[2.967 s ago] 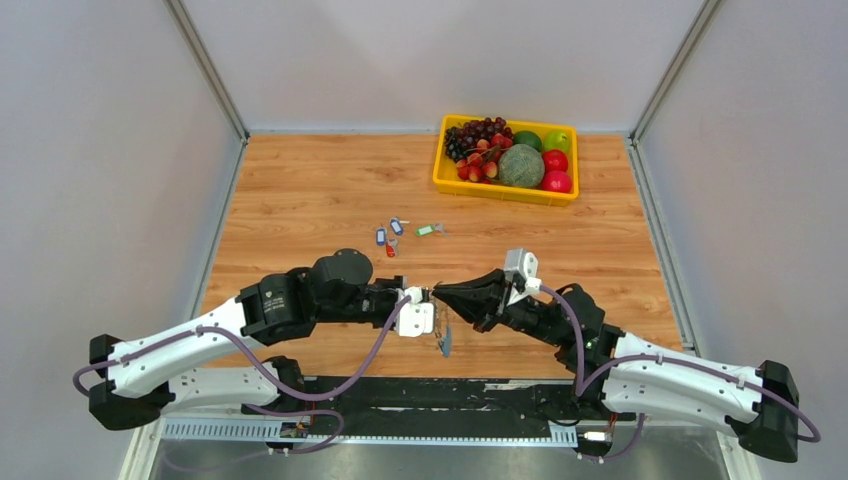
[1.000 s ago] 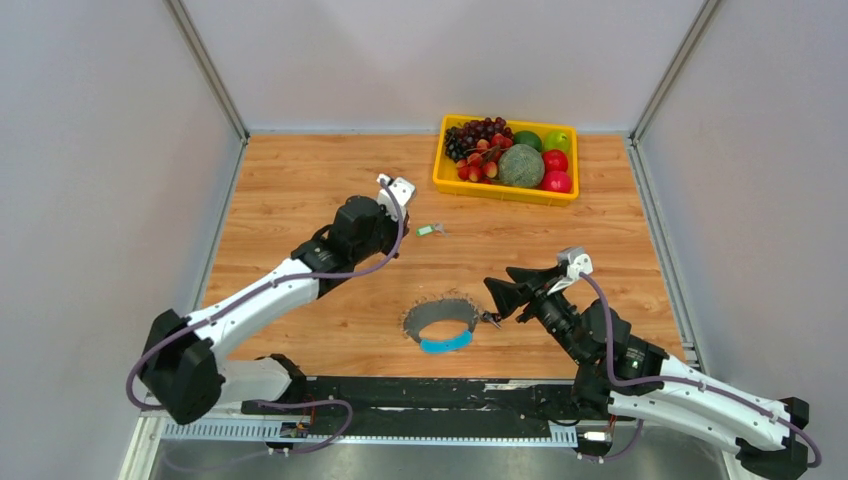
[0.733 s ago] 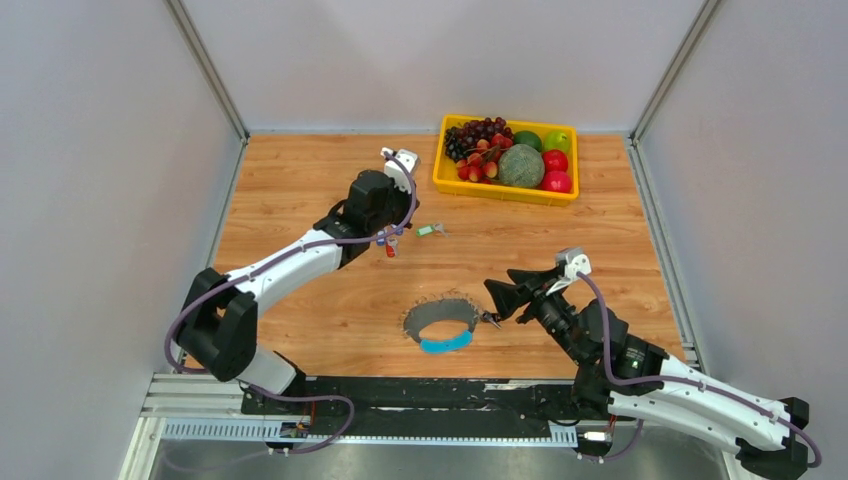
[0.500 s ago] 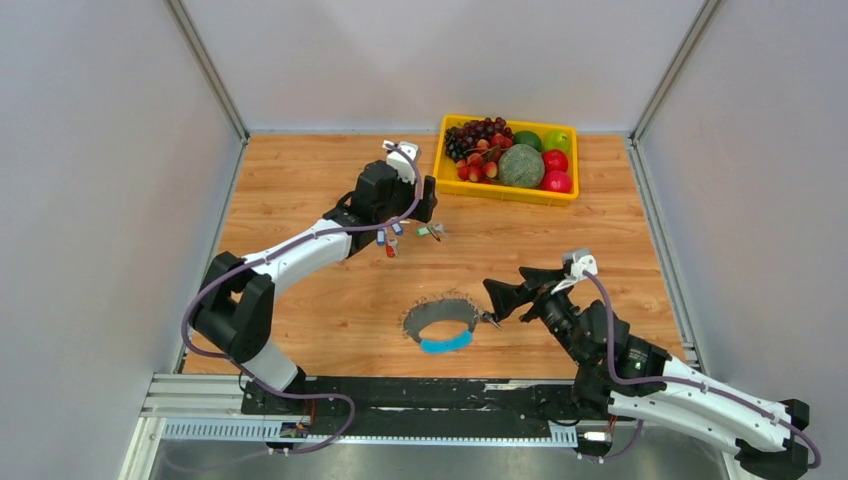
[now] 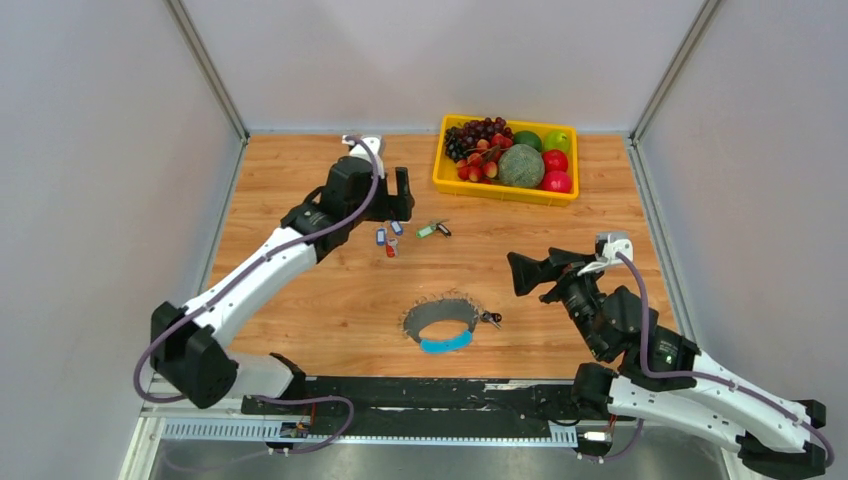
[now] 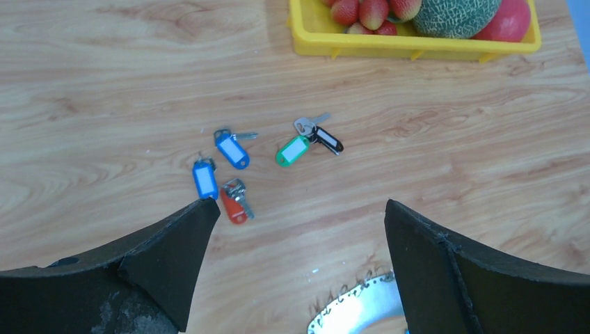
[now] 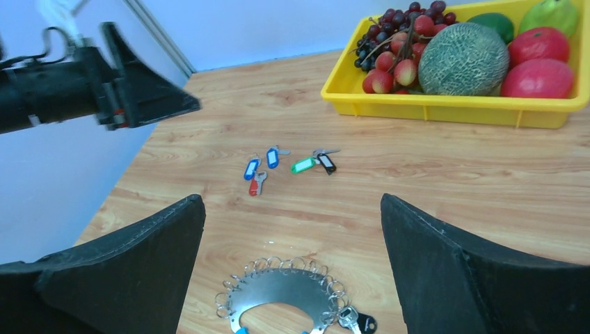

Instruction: Remove the keys from the keyring

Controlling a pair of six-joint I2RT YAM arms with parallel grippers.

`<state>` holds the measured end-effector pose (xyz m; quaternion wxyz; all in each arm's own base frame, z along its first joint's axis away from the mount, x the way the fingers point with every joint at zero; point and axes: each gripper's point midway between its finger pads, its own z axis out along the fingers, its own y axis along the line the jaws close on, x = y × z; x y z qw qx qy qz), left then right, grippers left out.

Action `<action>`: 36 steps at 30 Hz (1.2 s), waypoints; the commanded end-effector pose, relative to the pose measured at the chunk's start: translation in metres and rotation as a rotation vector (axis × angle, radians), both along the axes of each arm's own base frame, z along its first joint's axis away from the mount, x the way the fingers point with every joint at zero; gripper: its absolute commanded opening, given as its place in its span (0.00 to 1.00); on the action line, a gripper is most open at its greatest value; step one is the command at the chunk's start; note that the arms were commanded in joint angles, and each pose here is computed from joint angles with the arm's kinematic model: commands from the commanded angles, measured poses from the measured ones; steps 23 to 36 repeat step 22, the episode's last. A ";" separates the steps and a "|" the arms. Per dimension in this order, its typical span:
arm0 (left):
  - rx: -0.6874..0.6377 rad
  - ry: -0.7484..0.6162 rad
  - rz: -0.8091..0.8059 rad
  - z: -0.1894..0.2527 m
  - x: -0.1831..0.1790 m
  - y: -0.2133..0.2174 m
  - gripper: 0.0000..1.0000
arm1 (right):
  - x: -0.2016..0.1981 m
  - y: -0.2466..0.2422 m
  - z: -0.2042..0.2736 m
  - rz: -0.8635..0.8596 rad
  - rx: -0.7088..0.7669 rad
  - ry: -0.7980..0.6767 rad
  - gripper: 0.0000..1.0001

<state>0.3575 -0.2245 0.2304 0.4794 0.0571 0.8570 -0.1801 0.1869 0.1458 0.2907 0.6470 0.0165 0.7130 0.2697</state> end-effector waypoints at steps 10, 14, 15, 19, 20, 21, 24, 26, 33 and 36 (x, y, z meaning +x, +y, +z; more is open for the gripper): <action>-0.048 -0.237 0.290 0.100 -0.085 0.117 1.00 | 0.009 -0.020 0.081 -0.092 -0.088 -0.082 1.00; -0.058 -0.294 0.326 0.117 -0.099 0.136 1.00 | 0.010 -0.026 0.102 -0.113 -0.093 -0.109 1.00; -0.059 -0.304 0.327 0.119 -0.101 0.138 1.00 | 0.010 -0.028 0.107 -0.118 -0.093 -0.116 1.00; -0.073 -0.342 0.325 0.130 -0.110 0.145 1.00 | 0.008 -0.040 0.128 -0.142 -0.072 -0.142 1.00; -0.074 -0.346 0.326 0.131 -0.112 0.146 1.00 | 0.007 -0.042 0.130 -0.147 -0.069 -0.145 1.00; -0.072 -0.345 0.326 0.130 -0.112 0.146 1.00 | 0.007 -0.044 0.132 -0.151 -0.065 -0.147 1.00; -0.073 -0.345 0.324 0.130 -0.112 0.146 1.00 | 0.007 -0.045 0.132 -0.155 -0.064 -0.147 1.00; -0.073 -0.345 0.324 0.130 -0.112 0.146 1.00 | 0.007 -0.045 0.132 -0.155 -0.064 -0.147 1.00; -0.073 -0.345 0.324 0.130 -0.112 0.146 1.00 | 0.007 -0.045 0.132 -0.155 -0.064 -0.147 1.00; -0.073 -0.345 0.324 0.130 -0.112 0.146 1.00 | 0.007 -0.045 0.132 -0.155 -0.064 -0.147 1.00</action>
